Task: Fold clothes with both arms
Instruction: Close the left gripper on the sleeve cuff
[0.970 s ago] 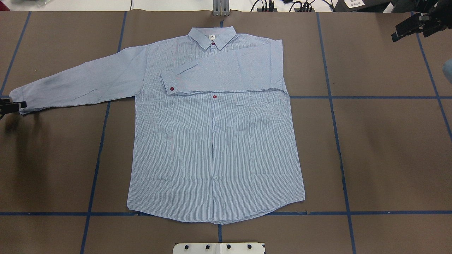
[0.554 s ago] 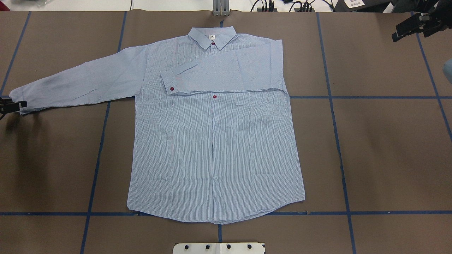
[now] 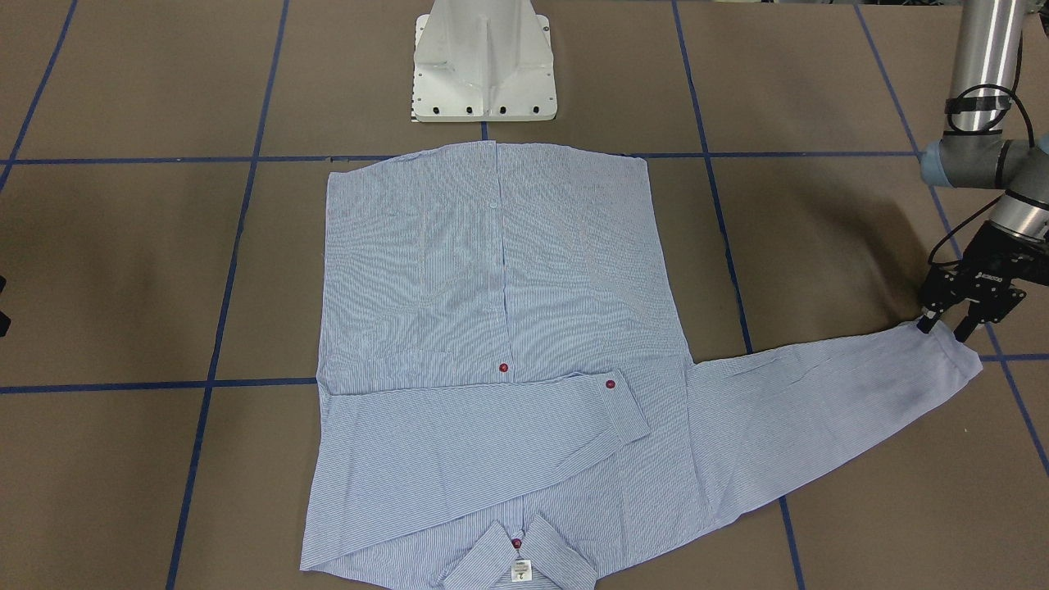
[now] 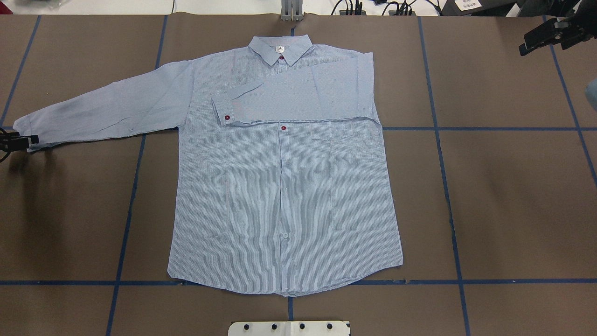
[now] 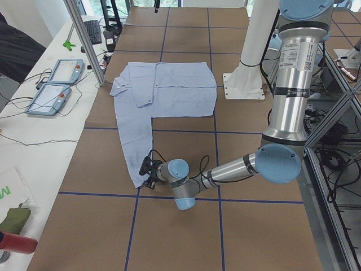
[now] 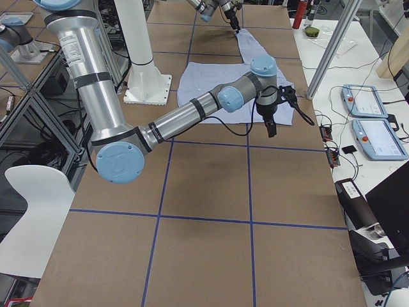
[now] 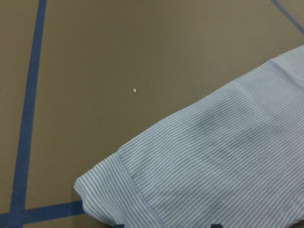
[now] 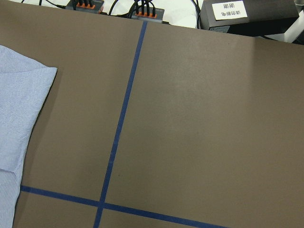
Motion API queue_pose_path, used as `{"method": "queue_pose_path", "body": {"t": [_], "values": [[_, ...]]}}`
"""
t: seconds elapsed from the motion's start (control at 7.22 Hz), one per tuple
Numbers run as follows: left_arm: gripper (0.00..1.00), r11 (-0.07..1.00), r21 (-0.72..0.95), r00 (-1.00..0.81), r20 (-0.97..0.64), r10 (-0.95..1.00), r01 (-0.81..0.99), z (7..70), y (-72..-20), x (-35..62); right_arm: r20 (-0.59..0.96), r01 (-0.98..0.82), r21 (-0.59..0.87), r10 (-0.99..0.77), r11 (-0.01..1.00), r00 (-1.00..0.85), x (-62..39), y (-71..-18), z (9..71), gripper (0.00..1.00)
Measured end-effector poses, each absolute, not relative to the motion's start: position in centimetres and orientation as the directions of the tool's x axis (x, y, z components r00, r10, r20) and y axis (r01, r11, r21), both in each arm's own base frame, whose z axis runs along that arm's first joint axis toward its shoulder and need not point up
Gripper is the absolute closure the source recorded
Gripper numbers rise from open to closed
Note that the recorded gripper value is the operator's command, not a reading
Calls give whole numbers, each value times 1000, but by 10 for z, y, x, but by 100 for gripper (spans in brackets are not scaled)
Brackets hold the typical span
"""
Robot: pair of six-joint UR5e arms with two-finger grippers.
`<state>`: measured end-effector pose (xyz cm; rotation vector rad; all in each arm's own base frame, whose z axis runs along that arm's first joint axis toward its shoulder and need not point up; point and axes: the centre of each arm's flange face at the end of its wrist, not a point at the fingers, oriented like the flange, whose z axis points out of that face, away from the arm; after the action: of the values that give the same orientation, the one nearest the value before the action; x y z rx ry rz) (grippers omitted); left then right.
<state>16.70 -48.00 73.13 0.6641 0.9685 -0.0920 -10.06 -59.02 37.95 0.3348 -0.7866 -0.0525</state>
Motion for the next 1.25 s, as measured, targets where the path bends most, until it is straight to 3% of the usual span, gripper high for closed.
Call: {"method": "queue_pose_path", "body": {"t": [0.42, 0.69, 1.25], "values": [[70, 802, 480, 579, -786, 214, 356, 732, -479, 168, 685, -78, 318, -172, 945, 708, -100, -589, 378, 0], [100, 802, 480, 580, -786, 214, 355, 733, -479, 168, 685, -78, 319, -173, 944, 707, -100, -589, 377, 0], [100, 798, 486, 570, -790, 227, 356, 725, -479, 169, 686, -78, 321, -174, 944, 707, -100, -589, 376, 0]]}}
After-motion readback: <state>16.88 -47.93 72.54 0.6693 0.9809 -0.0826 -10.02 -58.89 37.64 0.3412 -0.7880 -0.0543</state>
